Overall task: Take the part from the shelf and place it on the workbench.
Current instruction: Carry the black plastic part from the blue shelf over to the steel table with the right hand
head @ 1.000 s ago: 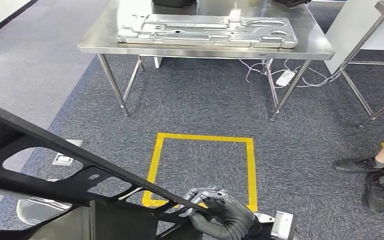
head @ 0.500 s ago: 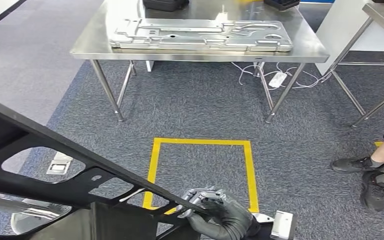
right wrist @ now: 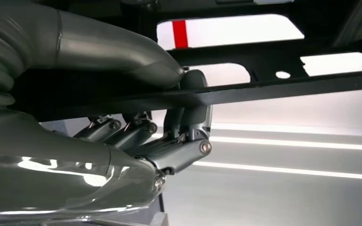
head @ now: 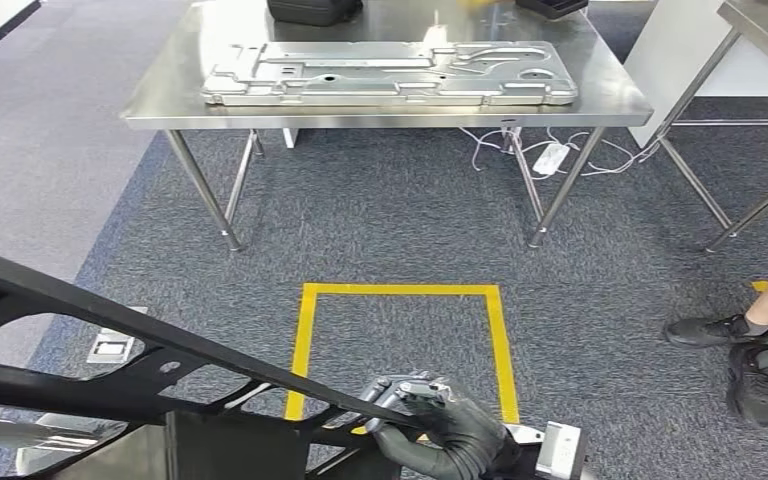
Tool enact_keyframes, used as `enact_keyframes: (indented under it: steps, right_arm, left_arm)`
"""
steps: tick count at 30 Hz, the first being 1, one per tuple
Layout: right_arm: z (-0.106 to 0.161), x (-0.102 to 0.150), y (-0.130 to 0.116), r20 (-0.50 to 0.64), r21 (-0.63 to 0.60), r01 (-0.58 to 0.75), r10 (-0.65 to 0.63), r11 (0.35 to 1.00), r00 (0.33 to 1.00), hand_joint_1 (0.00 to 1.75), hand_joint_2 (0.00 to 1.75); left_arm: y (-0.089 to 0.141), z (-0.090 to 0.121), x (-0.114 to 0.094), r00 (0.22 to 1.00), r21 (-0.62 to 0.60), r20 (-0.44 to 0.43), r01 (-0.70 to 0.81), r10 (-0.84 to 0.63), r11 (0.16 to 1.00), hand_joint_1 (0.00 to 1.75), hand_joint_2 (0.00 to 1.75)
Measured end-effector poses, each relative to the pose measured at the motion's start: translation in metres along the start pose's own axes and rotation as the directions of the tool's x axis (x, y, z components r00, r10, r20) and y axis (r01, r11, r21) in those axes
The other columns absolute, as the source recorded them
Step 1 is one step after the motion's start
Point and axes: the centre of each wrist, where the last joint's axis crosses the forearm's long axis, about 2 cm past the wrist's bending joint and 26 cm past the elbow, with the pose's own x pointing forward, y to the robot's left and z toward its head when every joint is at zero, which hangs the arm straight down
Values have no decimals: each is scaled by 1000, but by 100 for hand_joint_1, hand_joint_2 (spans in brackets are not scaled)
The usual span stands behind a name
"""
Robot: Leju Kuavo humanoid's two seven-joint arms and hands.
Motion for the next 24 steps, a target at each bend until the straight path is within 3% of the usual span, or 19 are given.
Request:
enact_keyframes:
  steps: [24]
  right_arm:
    - [9, -2, -1, -92, -51, -31, 26, 998, 995, 175, 175]
  left_arm:
    - [4, 0, -1, 1000, 3, -21, 16, -16, 1000, 0, 175]
